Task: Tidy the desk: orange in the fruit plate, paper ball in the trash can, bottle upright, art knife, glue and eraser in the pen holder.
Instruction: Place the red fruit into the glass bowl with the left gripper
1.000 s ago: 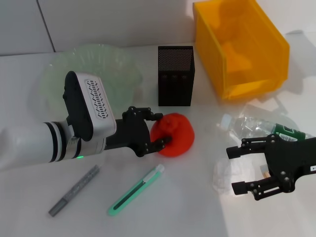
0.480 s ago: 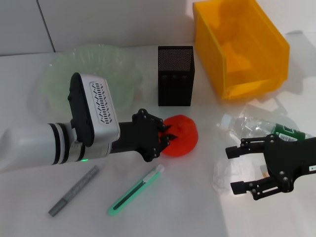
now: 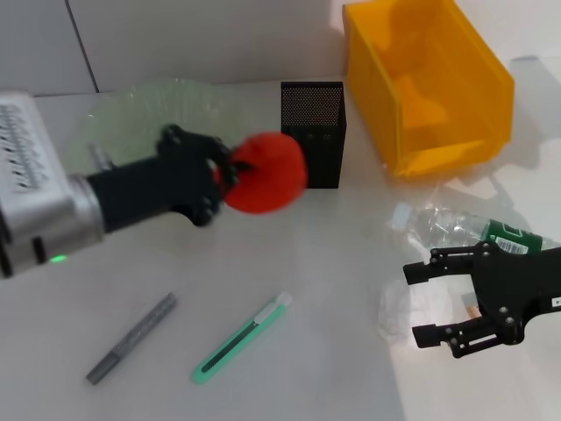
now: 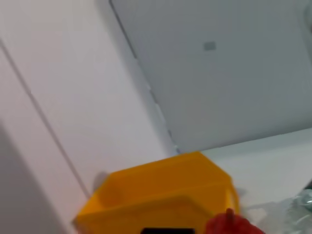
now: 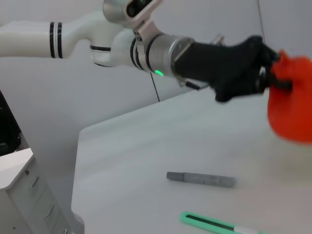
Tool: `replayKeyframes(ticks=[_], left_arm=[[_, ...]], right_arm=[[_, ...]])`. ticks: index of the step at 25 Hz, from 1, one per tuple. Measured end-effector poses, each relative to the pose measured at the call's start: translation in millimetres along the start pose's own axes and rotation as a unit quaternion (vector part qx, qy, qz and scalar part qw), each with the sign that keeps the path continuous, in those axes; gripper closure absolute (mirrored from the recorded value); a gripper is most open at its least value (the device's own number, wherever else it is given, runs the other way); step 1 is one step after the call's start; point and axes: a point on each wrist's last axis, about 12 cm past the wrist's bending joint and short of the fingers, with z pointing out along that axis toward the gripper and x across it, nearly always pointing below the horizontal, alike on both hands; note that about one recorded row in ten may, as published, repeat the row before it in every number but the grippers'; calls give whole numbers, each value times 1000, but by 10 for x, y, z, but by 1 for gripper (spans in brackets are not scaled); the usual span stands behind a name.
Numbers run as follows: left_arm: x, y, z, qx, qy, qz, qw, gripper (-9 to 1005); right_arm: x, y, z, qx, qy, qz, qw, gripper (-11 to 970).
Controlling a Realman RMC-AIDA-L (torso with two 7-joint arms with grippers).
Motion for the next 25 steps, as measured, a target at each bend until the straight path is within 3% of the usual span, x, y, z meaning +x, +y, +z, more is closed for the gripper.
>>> replayKeyframes(ticks=[2,6,7,8,11,12,17,25], left_arm=[[34,110,-127,-38,3,-5,999,947],[63,188,-204,-64,5,-12,998,946],[172,328,-286,-108,22,-33,993,946],[249,396,-277,-128,37,-47,990,947],[249,396,-277,-128,37,-47,990,948],[439,479,-141,-150,79,-83,982,948],[485,471,-78,-150,94,-90,980,949],[483,470,-41,-152,94,-96,979,812]], right_arm=[[2,4,-2,-1,0,0,1000,125],[-1,10,-6,-3,-1,0,1000,126],[-1,10,-8,-2,0,-1,1000,126],[-2,9,-10,-2,0,-1,1000,126],[-4,10,-7,-2,0,-2,1000,126],[-5,11,-5,-2,0,-2,1000,126],[-1,19,6,-4,-2,-1,1000,126],[11,30,15,-5,-3,-4,1000,126]])
